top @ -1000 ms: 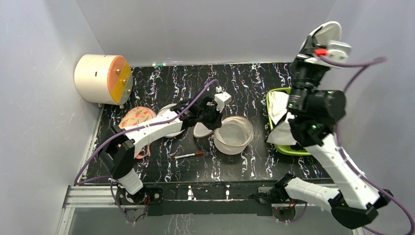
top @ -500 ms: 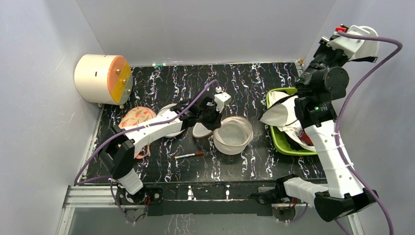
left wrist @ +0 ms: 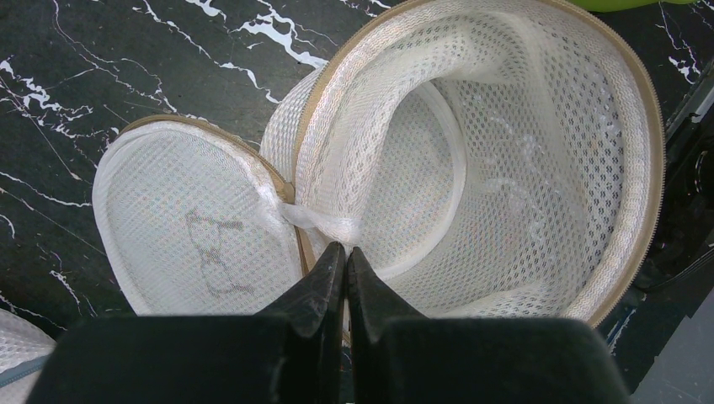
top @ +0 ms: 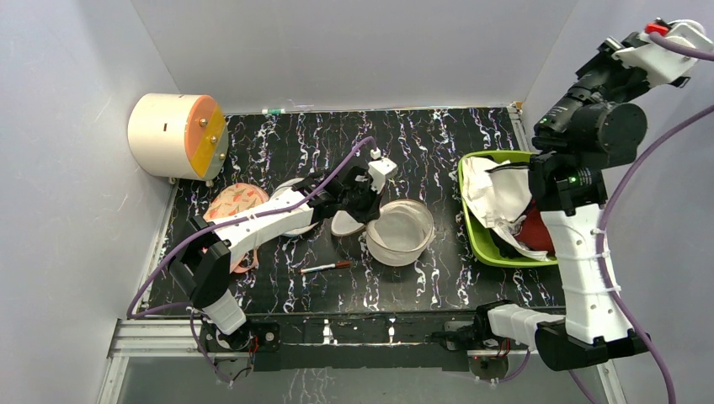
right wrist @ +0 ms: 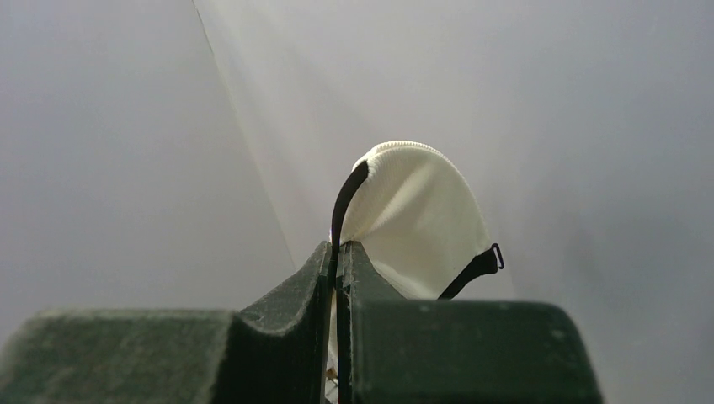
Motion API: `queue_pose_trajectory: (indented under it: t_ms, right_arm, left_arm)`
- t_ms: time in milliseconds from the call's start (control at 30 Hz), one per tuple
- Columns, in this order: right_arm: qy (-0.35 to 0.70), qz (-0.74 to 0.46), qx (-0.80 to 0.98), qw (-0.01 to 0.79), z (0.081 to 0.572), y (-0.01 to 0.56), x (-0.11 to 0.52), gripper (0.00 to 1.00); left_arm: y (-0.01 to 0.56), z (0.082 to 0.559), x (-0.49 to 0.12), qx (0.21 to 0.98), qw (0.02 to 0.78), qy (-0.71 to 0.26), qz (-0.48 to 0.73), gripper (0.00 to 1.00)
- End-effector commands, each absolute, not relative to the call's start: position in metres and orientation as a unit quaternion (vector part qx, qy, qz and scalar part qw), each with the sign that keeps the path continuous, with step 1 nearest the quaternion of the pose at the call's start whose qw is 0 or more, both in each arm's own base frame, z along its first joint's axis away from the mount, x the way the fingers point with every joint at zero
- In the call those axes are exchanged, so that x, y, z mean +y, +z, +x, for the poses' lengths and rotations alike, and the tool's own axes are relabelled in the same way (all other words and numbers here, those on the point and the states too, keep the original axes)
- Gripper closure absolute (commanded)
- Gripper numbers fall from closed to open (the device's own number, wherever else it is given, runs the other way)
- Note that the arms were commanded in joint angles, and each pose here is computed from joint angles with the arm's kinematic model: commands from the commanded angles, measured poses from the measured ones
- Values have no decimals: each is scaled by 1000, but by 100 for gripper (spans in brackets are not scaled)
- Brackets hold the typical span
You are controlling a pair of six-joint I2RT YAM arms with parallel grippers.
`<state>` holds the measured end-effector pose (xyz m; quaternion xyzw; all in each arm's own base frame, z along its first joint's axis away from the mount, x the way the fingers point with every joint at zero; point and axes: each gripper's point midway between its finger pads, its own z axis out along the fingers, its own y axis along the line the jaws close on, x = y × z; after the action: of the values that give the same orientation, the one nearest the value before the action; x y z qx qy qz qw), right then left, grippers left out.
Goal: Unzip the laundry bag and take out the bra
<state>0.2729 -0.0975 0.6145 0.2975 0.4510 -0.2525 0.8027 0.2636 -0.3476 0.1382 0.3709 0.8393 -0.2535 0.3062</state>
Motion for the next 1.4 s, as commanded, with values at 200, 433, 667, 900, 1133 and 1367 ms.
queue_pose_trajectory:
  t_ms: [200, 433, 667, 900, 1133, 1367]
  right_arm:
    - [-285, 290, 432, 805, 250, 611, -106, 100]
    - [-319, 270, 477, 773, 296, 552, -105, 100]
    - [-312, 267, 515, 753, 337, 509, -121, 100]
    - [-242, 262, 539, 763, 364, 493, -115, 100]
    - [-113, 244, 593, 759, 394, 447, -78, 100]
    - [-51, 234, 661, 711, 377, 375, -56, 100]
  left_arm:
    - [176, 265, -354, 819, 340, -273, 373, 100]
    - [175, 267, -350, 822, 343, -261, 372, 100]
    - [177, 267, -350, 821, 346, -259, 374, 100]
    - [180, 265, -351, 819, 346, -263, 375, 100]
    - [180, 267, -349, 820, 348, -257, 375, 100]
    - [179, 268, -348, 821, 348, -253, 376, 100]
